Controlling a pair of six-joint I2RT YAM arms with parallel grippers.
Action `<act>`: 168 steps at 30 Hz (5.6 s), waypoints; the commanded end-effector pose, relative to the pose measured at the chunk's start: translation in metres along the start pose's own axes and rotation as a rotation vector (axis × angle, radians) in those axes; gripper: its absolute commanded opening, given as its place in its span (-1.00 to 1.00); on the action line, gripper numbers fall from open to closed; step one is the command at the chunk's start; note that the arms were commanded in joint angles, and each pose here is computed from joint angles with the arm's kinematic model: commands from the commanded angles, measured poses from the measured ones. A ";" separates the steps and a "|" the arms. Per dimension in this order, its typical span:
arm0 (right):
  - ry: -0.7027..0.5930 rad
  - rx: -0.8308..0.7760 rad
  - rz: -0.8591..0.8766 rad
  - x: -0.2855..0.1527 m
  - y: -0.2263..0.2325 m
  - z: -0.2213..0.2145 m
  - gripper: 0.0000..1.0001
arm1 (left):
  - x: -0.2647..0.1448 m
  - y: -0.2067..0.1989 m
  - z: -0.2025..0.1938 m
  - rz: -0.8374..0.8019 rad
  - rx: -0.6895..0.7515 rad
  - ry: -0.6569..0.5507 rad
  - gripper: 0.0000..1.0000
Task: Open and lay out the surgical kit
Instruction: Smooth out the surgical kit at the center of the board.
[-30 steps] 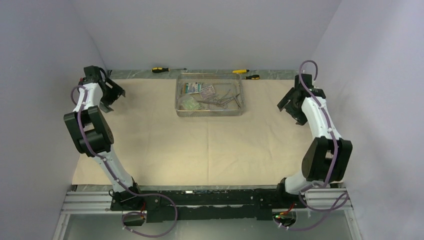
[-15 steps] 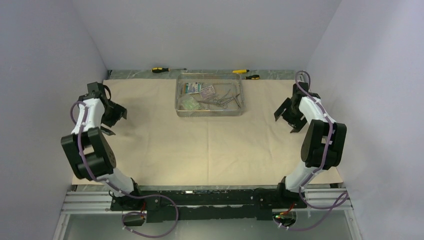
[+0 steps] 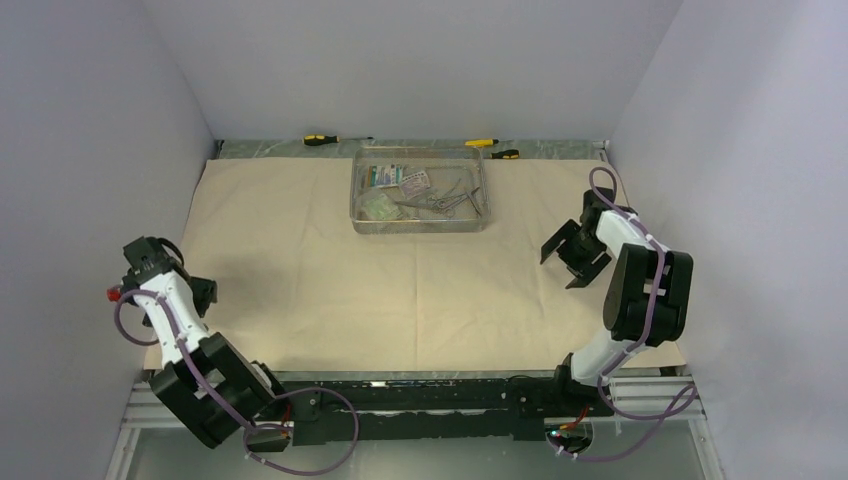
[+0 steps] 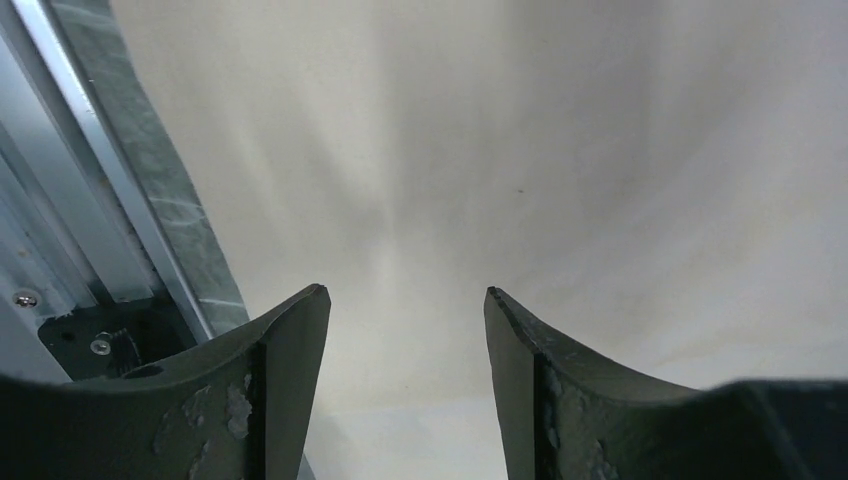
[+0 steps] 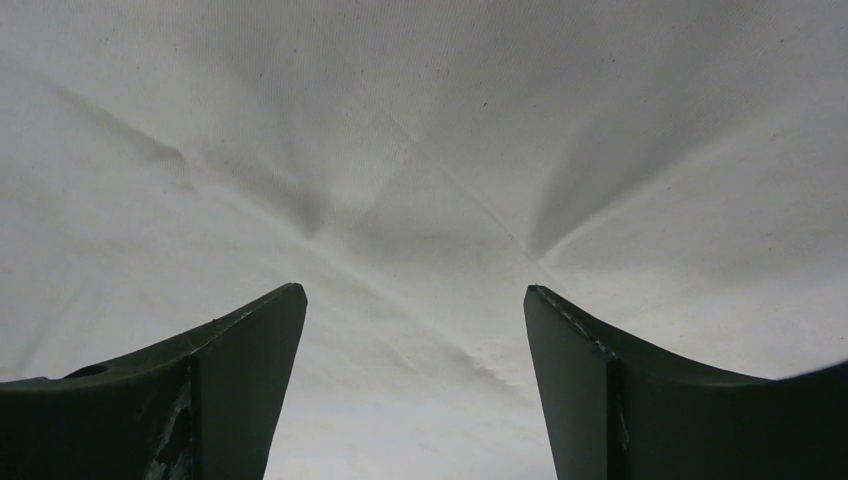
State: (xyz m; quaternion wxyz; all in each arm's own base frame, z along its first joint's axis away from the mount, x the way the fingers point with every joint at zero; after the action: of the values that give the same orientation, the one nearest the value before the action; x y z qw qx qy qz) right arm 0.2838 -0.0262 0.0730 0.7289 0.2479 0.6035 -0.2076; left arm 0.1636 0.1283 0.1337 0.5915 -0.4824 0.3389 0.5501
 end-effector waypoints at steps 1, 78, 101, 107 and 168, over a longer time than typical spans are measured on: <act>-0.060 0.019 0.064 -0.013 0.008 0.006 0.68 | 0.012 0.013 0.014 0.017 -0.067 -0.080 0.26; -0.462 0.158 -0.178 -0.108 0.010 0.129 0.49 | 0.016 0.048 0.044 0.415 -0.434 -0.147 -0.19; -0.844 -0.403 -0.305 0.016 0.100 0.329 0.72 | 0.024 -0.069 0.026 -0.261 0.002 0.111 0.21; -0.792 -0.327 -0.166 0.058 0.091 0.336 0.72 | 0.027 -0.079 0.029 -0.254 0.011 0.124 0.21; -0.331 -0.585 0.214 -0.057 0.204 0.052 0.62 | -0.075 -0.232 -0.235 -0.797 0.965 0.365 0.58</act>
State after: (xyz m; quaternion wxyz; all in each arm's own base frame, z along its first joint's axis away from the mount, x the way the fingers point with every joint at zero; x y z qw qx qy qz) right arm 0.4637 0.1016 0.1305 0.8680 0.0499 0.4938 0.0145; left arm 0.3938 -0.0840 0.1628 0.8169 -0.3490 0.4592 0.0021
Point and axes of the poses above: each gripper's point midway between its finger pads, its own x axis out along the fingers, its own y axis along the line the jaws close on, z = x × y, the point moved 4 cm from there along -x, back along the fingers, and after that the axes turned 11 degrees about -x, right-handed, at the moved point
